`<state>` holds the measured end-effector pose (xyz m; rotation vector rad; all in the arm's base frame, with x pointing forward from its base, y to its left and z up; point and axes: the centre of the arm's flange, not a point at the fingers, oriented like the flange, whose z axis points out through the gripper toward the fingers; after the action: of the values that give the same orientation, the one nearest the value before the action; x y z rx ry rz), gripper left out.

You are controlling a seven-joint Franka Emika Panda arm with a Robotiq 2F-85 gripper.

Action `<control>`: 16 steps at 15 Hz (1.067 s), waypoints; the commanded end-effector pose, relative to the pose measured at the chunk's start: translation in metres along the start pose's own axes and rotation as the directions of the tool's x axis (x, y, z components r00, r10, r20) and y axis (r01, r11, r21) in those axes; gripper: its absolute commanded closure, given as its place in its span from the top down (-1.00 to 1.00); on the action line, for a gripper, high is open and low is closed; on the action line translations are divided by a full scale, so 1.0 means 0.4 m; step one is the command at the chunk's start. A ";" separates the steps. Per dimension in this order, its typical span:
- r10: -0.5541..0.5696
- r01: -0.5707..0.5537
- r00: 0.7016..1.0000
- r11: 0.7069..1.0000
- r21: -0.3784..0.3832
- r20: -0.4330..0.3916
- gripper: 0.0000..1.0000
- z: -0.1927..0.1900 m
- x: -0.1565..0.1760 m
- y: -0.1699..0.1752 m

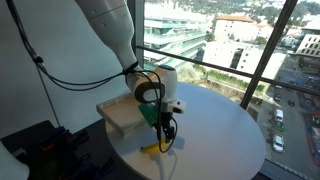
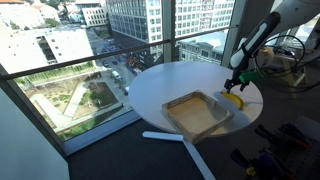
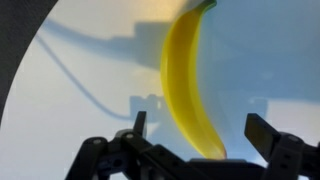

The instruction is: Put the banana on the tray

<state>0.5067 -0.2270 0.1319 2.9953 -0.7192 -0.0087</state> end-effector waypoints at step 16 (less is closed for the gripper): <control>0.008 -0.008 1.000 0.999 -0.031 0.010 1.00 0.086 -0.010 0.022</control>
<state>0.4954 -0.2296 0.0993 2.9791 -0.7194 -0.0512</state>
